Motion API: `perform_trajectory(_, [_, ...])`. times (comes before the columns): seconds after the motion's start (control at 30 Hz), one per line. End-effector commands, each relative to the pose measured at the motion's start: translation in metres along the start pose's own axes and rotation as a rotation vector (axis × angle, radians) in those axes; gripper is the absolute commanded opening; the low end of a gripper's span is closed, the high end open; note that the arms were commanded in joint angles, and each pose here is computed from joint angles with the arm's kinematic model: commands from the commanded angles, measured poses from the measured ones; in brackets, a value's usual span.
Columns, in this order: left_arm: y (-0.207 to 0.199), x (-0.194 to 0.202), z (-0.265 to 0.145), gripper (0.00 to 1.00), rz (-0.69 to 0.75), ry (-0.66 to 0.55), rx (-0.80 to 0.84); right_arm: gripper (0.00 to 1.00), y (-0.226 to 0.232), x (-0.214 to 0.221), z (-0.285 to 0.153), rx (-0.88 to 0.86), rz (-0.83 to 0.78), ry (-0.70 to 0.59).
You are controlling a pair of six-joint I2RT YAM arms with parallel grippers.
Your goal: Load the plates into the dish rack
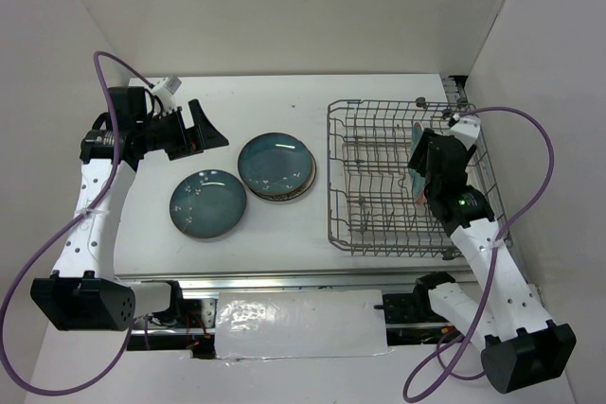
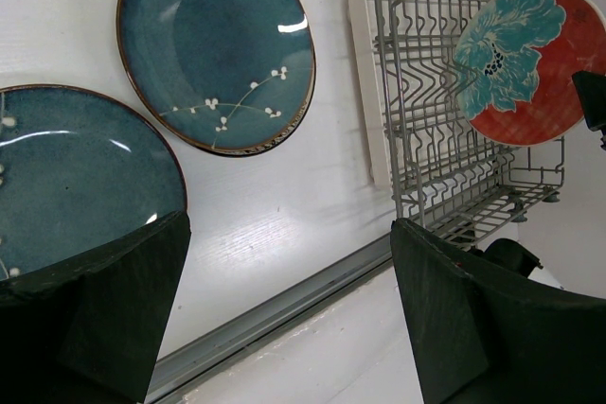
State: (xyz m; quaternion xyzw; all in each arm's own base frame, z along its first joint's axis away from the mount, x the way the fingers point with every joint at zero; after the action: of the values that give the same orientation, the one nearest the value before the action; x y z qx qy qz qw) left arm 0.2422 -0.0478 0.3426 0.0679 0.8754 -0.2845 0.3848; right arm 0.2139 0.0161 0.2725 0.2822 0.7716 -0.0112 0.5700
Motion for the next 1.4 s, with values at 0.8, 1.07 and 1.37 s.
perform_trajectory(0.8, [-0.0065,-0.0034,-0.0063,0.99,0.045,-0.044,0.021,0.92,0.0073,-0.0186,-0.0017,-0.032,0.001,0.005])
perform_trajectory(1.07, [-0.0064,-0.0034,-0.0079,0.99,0.05,-0.048,0.011,0.67,0.0038,-0.0151,-0.0006,-0.011,-0.005,-0.002])
perform_trajectory(1.37, [-0.0069,-0.0029,-0.0076,0.99,0.052,-0.045,0.018,0.3,0.0015,-0.0159,-0.0001,0.004,-0.047,-0.008])
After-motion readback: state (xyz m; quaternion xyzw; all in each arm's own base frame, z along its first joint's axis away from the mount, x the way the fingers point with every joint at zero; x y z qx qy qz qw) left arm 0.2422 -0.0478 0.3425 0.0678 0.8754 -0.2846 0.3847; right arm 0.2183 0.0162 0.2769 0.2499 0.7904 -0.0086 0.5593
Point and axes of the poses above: each gripper's point midway between its finger pads, its own z axis out along the fingers, its own y axis along the line the jaws close on, x = y × z, the point moved 10 cm from there along -z, back along the fingers, and after that the axes turned 14 degrees about z, right-handed, at the moved point
